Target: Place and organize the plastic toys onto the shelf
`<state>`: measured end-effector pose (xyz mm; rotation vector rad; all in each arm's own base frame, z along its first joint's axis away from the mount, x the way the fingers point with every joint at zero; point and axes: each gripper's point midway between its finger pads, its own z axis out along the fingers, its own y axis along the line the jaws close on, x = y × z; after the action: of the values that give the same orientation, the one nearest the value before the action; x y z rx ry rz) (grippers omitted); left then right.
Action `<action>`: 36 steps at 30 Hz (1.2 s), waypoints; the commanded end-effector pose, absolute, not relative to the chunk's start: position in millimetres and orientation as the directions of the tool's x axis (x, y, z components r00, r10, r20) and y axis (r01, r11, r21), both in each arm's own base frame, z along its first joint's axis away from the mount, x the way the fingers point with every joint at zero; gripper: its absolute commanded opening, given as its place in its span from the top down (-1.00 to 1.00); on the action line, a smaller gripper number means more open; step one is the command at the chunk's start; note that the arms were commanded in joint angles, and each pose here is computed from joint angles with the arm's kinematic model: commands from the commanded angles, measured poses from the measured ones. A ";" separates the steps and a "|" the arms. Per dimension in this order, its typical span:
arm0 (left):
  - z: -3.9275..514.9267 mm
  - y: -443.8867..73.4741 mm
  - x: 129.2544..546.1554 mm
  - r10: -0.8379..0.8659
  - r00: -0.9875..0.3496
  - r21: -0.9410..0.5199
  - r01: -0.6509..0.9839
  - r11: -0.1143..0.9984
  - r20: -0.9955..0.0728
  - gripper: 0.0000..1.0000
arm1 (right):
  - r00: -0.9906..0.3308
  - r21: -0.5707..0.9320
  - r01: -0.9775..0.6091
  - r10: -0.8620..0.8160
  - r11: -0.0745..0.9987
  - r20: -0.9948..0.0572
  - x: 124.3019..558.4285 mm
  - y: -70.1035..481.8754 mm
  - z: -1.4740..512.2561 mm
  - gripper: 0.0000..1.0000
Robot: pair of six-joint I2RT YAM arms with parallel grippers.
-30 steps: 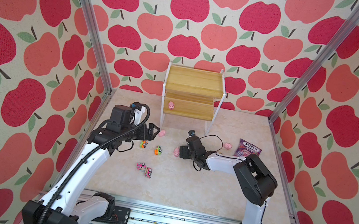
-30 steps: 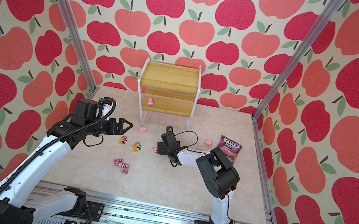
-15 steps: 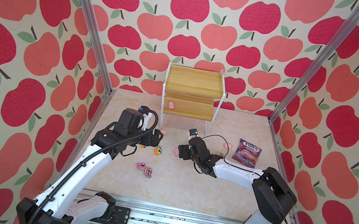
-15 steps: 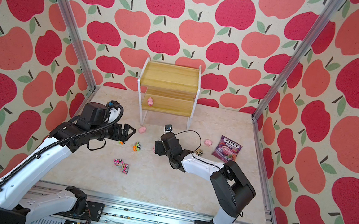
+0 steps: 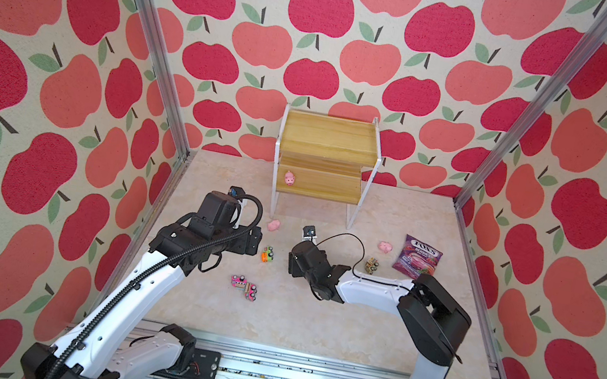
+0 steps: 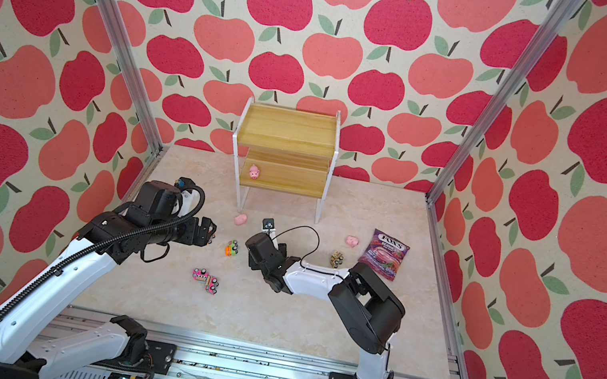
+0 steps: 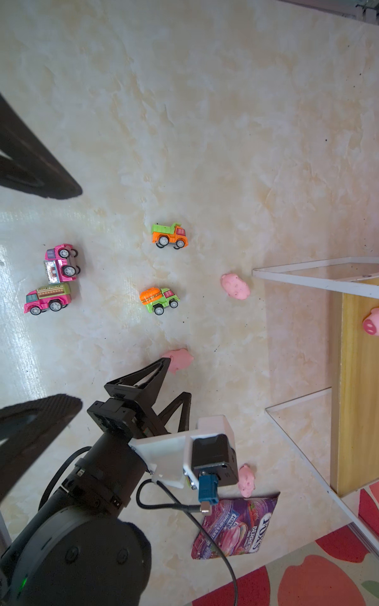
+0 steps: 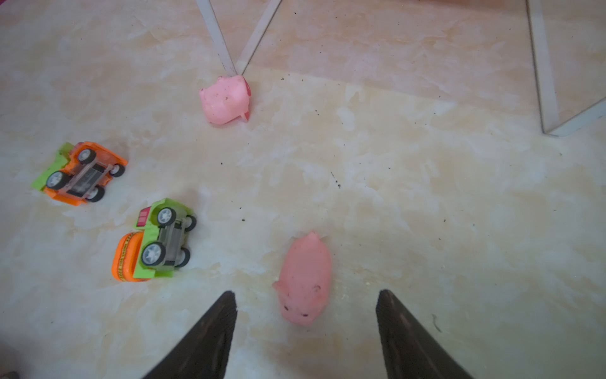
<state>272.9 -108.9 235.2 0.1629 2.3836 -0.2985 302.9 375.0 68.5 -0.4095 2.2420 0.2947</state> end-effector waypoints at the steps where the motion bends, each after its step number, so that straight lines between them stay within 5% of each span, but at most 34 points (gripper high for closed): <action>1: 237.5 -104.9 273.6 0.028 -0.716 -0.172 0.205 0.963 -0.697 -0.91 | -0.630 0.071 -0.327 -0.162 0.942 -0.759 306.8 372.4 62.0 -0.35; 36: 243.7 -105.5 274.2 -0.045 -0.693 -0.273 0.222 0.936 -0.720 -0.89 | -0.535 0.088 -0.363 -0.130 0.928 -0.835 315.1 396.8 29.2 0.32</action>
<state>274.3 -104.8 240.4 0.1207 2.3231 -0.4209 317.3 397.4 39.6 -0.3294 2.1462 0.3310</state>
